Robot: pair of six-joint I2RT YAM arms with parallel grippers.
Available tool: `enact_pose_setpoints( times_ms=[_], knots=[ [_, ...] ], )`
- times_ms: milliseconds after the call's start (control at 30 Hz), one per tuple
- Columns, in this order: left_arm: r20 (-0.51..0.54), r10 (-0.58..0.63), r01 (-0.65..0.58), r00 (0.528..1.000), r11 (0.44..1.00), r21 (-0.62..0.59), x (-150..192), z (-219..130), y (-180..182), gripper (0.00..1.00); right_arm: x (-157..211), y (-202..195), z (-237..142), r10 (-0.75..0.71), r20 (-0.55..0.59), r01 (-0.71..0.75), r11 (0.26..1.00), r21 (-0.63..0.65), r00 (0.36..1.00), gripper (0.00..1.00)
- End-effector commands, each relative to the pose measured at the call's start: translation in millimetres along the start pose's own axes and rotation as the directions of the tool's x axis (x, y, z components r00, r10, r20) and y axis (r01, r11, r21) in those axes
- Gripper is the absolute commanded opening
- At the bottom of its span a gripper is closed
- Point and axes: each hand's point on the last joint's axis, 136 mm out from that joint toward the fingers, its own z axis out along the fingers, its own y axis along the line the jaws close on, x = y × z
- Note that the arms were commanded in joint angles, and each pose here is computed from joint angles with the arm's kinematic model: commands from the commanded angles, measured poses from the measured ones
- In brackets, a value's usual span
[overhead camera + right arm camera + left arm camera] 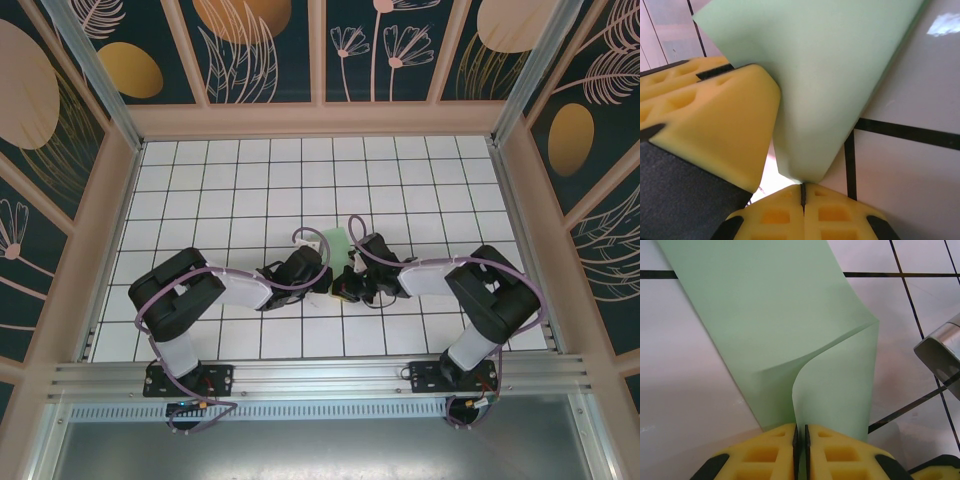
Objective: Fold a paper plane with a square sheet of paper (pick it up from the middle)
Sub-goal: Third fold the triangle at the center of the table.
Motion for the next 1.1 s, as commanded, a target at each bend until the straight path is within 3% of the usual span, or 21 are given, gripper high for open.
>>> enact_pose_setpoints(
  times_ms=[0, 133, 300, 400, 567, 700, 800, 900, 1067],
  knots=[
    [-0.124, -0.011, 0.002, 0.992, 0.997, -0.078, 34.6, 0.4, 24.9, 0.17, 2.7, -13.2, 0.8, 0.000, -0.004, 0.000, 0.997, 0.076, 1.000, 0.01],
    [-0.106, -0.011, 0.003, 0.994, 0.997, -0.079, 26.8, -2.9, 20.9, 0.23, -16.3, 12.3, -26.5, -0.071, 0.082, 0.067, 0.996, 0.057, 0.994, 0.04],
    [-0.057, -0.011, 0.007, 0.998, 0.998, -0.066, 4.5, -13.0, 6.0, 0.34, -40.9, -6.5, -57.9, -0.049, 0.184, 0.037, 0.997, 0.069, 0.982, 0.08],
    [0.006, -0.009, 0.010, 1.000, 0.998, -0.067, -18.1, -30.1, -4.4, 0.49, -55.2, -16.3, -72.6, -0.031, 0.226, 0.017, 0.998, 0.060, 0.974, 0.11],
    [0.062, 0.000, 0.006, 0.998, 0.996, -0.084, -39.2, -49.6, -11.6, 0.56, -71.2, -15.5, -81.8, -0.048, 0.250, 0.036, 0.998, 0.054, 0.967, 0.12],
    [0.080, 0.024, -0.020, 0.996, 0.999, -0.050, -51.8, -59.1, -26.1, 0.39, -83.1, -5.3, -81.6, -0.052, 0.266, 0.050, 0.999, 0.011, 0.963, 0.12],
    [0.034, 0.067, -0.067, 0.997, 0.998, 0.006, -51.4, -53.2, -43.8, 0.25, -89.3, -3.5, -77.0, -0.042, 0.261, 0.043, 0.999, 0.005, 0.965, 0.15],
    [-0.010, 0.090, -0.090, 0.996, 0.996, 0.008, -44.7, -41.6, -45.2, 0.18, -92.7, -3.8, -73.7, -0.038, 0.262, 0.038, 0.999, 0.003, 0.964, 0.15],
    [-0.055, 0.094, -0.097, 0.994, 0.994, -0.041, -34.1, -24.3, -34.0, 0.14, -94.5, -4.2, -68.6, -0.039, 0.246, 0.040, 0.999, 0.001, 0.968, 0.17]
  ],
)
